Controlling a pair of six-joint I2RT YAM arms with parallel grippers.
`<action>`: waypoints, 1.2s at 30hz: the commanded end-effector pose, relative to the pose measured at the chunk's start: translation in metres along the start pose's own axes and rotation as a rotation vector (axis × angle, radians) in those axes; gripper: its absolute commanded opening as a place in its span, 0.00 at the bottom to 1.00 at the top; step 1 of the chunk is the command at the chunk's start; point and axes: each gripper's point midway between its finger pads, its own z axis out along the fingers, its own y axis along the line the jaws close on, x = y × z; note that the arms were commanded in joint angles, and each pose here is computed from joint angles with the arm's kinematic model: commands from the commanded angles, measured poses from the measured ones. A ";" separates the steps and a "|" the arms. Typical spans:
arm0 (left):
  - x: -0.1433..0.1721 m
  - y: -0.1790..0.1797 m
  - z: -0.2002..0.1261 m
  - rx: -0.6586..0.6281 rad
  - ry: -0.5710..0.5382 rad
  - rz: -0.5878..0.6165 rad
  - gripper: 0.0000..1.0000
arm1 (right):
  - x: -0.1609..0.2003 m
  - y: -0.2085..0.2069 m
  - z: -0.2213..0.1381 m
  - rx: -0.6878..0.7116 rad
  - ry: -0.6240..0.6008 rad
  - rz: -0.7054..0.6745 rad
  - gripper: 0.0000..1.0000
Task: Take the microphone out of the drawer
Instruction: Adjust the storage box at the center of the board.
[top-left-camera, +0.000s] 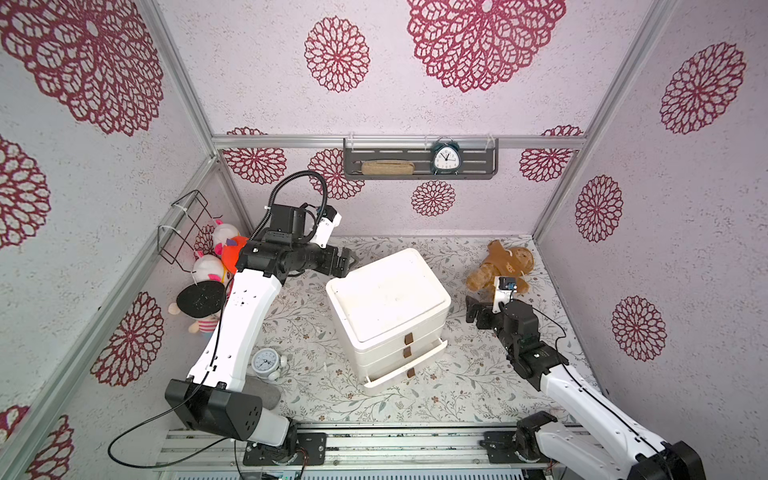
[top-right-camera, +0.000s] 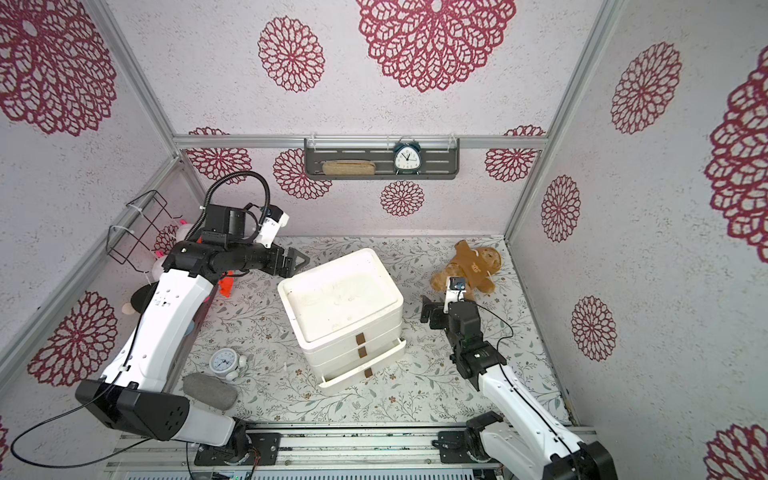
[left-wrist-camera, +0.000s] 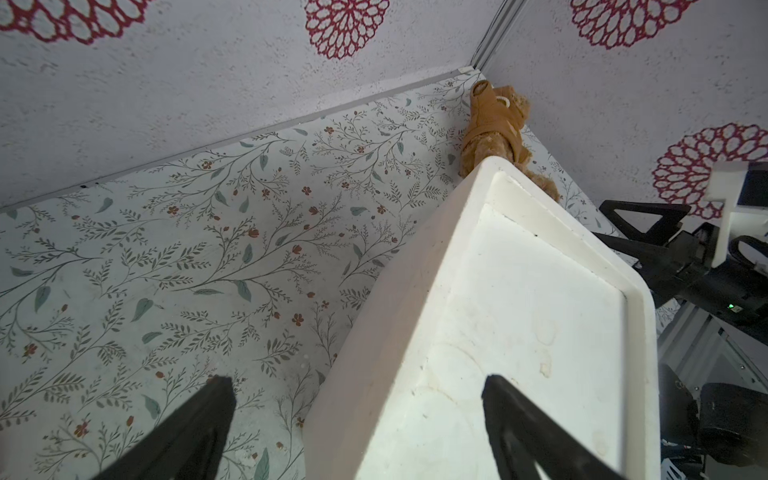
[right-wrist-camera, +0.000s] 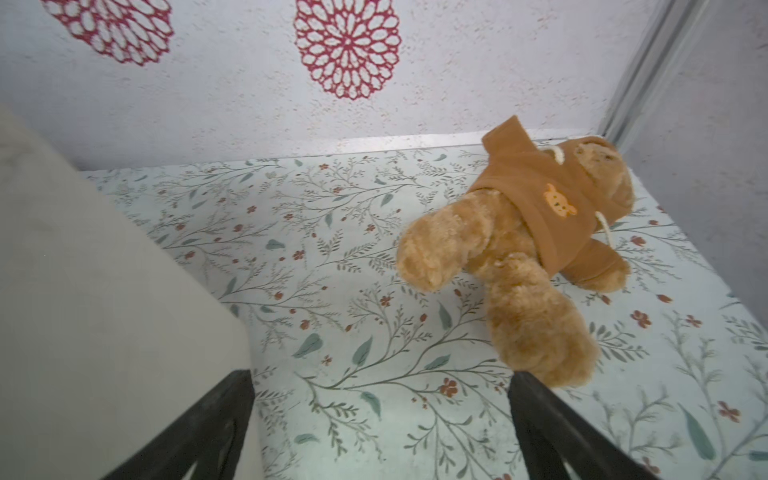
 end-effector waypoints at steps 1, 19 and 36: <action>0.004 -0.005 0.008 -0.005 0.048 0.055 0.97 | 0.010 0.026 -0.008 -0.106 0.011 0.033 0.99; 0.028 -0.012 0.040 -0.018 0.194 0.109 0.97 | 0.000 0.089 -0.011 -0.241 -0.009 -0.031 0.99; 0.030 0.006 0.053 -0.113 0.269 0.137 0.69 | -0.006 0.081 -0.002 -0.159 -0.005 0.003 0.99</action>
